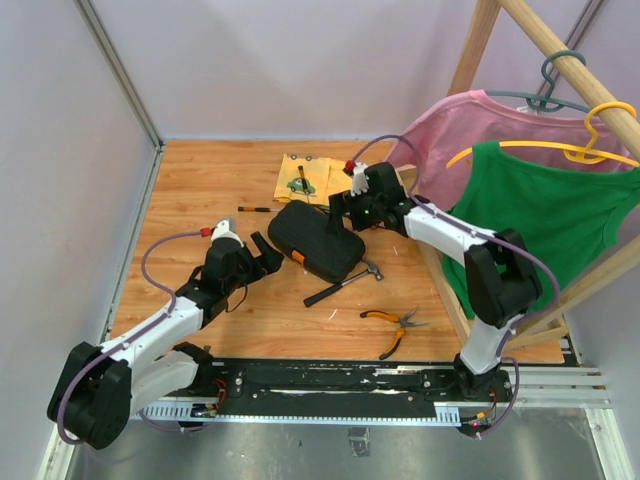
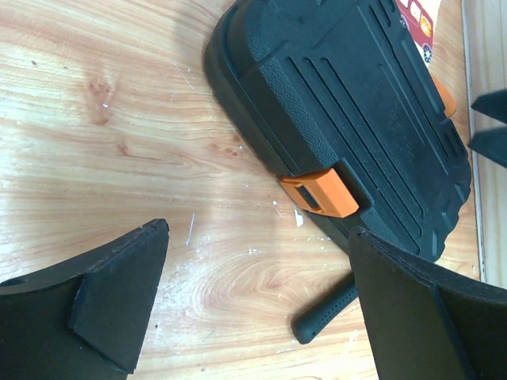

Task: Sort the tools into containers
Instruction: Move the storage box to the center of the board.

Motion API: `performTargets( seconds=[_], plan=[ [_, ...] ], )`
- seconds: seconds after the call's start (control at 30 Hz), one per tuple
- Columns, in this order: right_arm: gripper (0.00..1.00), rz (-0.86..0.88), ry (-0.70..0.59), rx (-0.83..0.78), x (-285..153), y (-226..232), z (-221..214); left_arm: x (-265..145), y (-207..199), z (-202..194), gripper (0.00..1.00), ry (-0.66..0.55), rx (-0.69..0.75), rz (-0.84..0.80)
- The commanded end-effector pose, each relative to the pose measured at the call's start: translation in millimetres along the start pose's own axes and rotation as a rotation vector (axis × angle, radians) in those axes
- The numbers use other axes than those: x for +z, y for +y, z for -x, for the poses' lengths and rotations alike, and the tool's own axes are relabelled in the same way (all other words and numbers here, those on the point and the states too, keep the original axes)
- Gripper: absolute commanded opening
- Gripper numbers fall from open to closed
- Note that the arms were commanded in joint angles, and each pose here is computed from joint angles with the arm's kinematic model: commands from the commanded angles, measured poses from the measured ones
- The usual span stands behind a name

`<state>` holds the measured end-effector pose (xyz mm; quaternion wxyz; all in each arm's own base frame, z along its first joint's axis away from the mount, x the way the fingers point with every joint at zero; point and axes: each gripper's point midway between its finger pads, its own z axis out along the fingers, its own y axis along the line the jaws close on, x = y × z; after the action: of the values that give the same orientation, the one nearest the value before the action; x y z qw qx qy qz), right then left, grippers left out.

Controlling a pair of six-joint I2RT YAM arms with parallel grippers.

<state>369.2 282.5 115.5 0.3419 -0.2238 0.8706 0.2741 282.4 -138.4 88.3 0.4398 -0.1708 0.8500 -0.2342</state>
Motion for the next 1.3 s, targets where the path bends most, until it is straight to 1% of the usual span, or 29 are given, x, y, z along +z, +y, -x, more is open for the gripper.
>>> performTargets(
  seconds=[0.0, 0.07, 0.2, 0.33, 0.5, 0.6, 0.73, 0.87, 1.1, 1.2, 1.27],
  plan=[
    [0.99, 0.042, 0.015, -0.026, 17, -5, 14, -4, 11, 2, 0.99, -0.03, -0.016, 0.038],
    [1.0, 0.067, 0.027, -0.029, 26, -3, 14, -5, 15, 2, 0.99, -0.035, -0.022, 0.046],
    [0.97, 0.123, 0.065, -0.019, 35, 2, 4, -6, 18, 3, 0.99, -0.043, -0.026, 0.047],
    [0.94, 0.159, 0.098, 0.01, 36, 7, -16, -5, 16, 2, 0.99, -0.05, -0.023, 0.024],
    [0.92, 0.155, 0.146, 0.036, 32, 11, -43, -3, 8, 1, 0.99, -0.061, -0.027, -0.036],
    [0.91, 0.175, 0.18, 0.054, 27, 21, -60, -2, 4, 2, 0.99, -0.071, -0.034, -0.057],
    [0.91, 0.188, 0.193, 0.048, 19, 37, -70, 1, -2, 2, 0.99, -0.067, -0.039, -0.091],
    [0.9, 0.216, 0.202, 0.047, 6, 58, -79, 5, -8, -2, 0.99, -0.048, -0.041, -0.122],
    [0.9, 0.281, 0.237, 0.027, -11, 95, -107, 12, -8, -11, 0.99, -0.011, -0.052, -0.126],
    [0.92, 0.254, 0.212, 0.025, -17, 93, -109, 12, -7, -12, 0.99, -0.005, -0.055, -0.122],
    [0.94, 0.169, 0.185, 0.016, -21, 80, -105, 11, -6, -13, 0.99, -0.005, -0.055, -0.121]
  ],
)
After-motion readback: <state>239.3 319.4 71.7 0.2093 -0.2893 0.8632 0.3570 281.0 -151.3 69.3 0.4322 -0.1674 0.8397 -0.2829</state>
